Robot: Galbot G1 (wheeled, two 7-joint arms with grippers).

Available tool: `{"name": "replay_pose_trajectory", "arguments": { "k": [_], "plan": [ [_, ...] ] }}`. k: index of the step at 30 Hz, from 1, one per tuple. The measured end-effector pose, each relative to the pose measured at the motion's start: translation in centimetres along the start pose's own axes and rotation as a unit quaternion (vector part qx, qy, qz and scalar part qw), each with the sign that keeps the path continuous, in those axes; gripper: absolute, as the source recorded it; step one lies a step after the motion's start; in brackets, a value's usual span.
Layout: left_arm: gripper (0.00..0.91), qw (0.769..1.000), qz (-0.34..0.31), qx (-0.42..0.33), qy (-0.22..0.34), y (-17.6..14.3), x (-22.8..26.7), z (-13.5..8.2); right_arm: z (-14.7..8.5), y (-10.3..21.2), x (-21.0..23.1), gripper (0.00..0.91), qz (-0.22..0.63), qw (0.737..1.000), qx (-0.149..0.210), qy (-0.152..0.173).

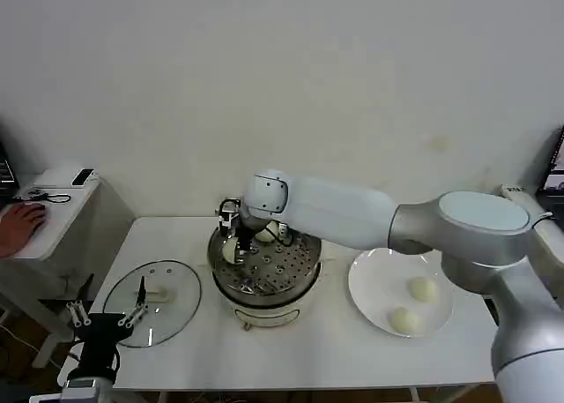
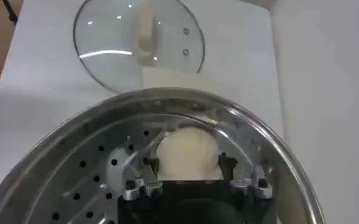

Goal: Take steamed baozi put them in steamer then cover it.

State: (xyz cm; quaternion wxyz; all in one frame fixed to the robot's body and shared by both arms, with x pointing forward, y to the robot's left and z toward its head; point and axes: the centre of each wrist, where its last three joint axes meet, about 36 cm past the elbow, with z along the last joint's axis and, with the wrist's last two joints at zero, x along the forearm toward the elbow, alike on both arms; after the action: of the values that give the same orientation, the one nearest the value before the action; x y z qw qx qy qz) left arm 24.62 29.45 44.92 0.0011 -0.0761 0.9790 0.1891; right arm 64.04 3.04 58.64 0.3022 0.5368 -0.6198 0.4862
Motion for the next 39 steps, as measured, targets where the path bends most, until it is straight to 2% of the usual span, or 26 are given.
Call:
{"name": "replay_pose_trajectory", "arguments": {
  "k": [8, 14, 20, 26, 34, 39],
  "plan": [
    [0.907, 1.000, 0.000, 0.000, -0.001, 0.1, -0.1, 0.0, 2.1, -1.1, 4.8, 0.907, 0.025, 1.000, 0.019, 0.000],
    [0.907, 1.000, 0.004, 0.003, -0.004, 0.2, -0.4, -0.2, 5.8, -1.4, 9.2, 0.907, 0.041, 0.999, 0.029, 0.013],
    [0.907, 1.000, 0.013, 0.006, -0.004, -0.1, -0.3, -0.2, 11.4, -0.1, 12.2, 0.907, 0.040, 0.998, 0.037, 0.033],
    [0.907, 1.000, 0.019, 0.004, -0.002, -0.4, -0.4, 0.0, 18.3, 2.5, 14.3, 0.907, 0.040, 0.997, 0.034, 0.052],
    [0.907, 1.000, 0.028, 0.000, 0.001, -0.6, -0.5, 0.4, 27.0, 7.5, 15.0, 0.907, 0.036, 0.997, 0.013, 0.065],
    [0.907, 0.999, 0.033, -0.003, 0.003, -0.9, -0.5, 0.6, 31.8, 11.0, 14.2, 0.907, 0.020, 0.996, 0.002, 0.086]
  ]
}}
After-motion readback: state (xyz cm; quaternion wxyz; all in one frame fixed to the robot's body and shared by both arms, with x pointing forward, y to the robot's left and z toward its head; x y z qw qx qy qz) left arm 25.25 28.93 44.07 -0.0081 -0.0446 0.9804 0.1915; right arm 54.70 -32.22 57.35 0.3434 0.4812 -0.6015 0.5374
